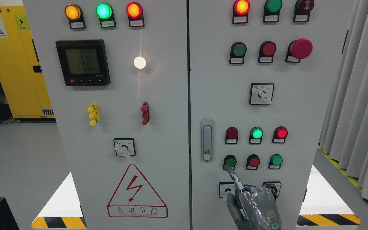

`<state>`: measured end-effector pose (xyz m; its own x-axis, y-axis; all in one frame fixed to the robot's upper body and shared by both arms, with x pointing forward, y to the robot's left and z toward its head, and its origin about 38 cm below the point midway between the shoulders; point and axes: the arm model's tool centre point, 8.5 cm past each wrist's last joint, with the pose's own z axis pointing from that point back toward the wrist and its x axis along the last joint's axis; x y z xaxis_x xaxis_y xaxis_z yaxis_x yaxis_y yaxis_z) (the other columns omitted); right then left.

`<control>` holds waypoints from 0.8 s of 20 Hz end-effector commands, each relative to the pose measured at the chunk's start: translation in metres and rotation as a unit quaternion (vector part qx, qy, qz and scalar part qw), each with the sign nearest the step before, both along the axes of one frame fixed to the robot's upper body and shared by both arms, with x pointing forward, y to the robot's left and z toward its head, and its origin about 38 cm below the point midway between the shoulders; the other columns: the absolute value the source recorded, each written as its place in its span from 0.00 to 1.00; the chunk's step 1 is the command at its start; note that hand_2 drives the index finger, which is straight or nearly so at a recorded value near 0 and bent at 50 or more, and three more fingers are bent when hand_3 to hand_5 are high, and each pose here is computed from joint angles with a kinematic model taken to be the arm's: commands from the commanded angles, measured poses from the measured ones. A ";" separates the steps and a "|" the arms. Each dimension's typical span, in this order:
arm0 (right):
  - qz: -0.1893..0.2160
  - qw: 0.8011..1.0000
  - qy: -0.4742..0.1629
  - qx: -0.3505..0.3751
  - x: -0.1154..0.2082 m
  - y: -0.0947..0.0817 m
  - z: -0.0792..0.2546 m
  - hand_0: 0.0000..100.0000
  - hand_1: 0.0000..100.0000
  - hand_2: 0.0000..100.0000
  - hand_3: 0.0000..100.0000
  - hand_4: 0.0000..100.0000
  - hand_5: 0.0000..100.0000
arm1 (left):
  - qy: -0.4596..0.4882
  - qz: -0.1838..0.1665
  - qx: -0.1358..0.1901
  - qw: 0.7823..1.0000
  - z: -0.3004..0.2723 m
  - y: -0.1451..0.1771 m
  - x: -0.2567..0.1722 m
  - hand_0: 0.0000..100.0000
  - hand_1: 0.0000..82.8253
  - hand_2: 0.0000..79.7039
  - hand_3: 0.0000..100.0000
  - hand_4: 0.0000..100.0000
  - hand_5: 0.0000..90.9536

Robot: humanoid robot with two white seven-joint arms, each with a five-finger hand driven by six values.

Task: Press green start button
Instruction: 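Press the green push button with the right hand's fingertip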

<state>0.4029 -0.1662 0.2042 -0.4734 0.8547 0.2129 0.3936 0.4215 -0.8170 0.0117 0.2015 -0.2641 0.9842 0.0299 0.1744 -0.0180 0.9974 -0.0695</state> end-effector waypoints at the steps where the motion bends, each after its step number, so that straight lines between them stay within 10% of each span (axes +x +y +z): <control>1: -0.012 1.000 0.020 0.013 0.011 -0.003 -0.009 0.86 1.00 0.01 0.94 0.99 1.00 | 0.000 0.000 0.000 1.000 0.000 0.000 0.000 0.12 0.67 0.00 0.00 0.00 0.00; 16: -0.012 0.999 0.023 0.023 0.016 -0.006 -0.009 0.83 1.00 0.01 0.94 0.99 1.00 | 0.000 0.000 0.000 1.000 0.000 0.000 0.000 0.12 0.67 0.00 0.00 0.00 0.00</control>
